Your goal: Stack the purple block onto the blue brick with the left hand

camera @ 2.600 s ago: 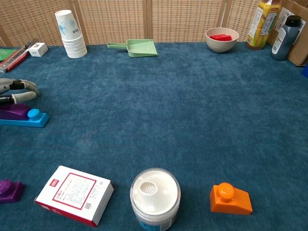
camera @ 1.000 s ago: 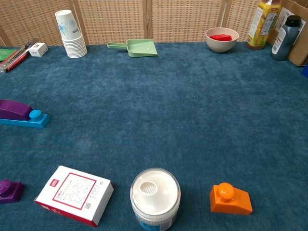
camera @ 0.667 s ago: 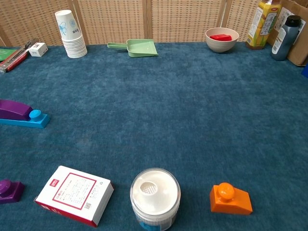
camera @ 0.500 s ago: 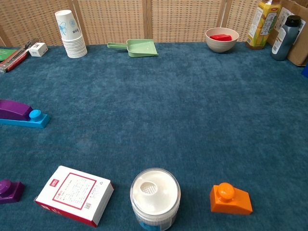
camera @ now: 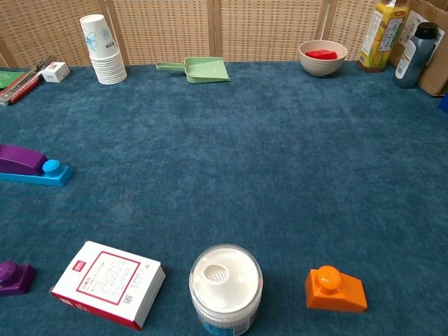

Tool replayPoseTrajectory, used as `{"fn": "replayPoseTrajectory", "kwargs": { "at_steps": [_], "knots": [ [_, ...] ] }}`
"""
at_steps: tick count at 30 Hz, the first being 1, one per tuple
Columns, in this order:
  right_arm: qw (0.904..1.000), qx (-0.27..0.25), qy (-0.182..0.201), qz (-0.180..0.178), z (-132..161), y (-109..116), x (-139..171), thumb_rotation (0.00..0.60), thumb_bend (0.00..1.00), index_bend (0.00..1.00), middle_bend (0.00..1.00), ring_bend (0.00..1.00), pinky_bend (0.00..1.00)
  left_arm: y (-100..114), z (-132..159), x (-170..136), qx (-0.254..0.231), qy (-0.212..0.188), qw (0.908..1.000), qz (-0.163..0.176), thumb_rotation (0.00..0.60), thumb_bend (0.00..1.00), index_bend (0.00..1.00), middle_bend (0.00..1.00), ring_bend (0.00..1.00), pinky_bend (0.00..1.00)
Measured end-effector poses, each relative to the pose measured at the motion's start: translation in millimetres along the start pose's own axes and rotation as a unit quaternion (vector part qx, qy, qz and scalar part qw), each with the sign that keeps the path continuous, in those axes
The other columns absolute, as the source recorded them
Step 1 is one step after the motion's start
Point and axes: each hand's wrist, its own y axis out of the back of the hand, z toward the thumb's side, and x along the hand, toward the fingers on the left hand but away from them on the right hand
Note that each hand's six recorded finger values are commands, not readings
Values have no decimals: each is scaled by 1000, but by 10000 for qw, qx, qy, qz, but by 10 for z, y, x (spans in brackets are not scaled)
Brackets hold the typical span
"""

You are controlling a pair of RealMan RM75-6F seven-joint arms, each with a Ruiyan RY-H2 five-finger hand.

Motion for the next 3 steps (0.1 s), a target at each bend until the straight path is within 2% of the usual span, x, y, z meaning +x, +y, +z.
{"fn": "replayPoseTrajectory", "kwargs": {
  "at_steps": [3],
  "knots": [
    [10000,6,-9,-5,-7,0,-5,600,410,176,115,0,41,-8,20,21,9,-25,10000,4,257,304,254,164,0,0]
  ]
}}
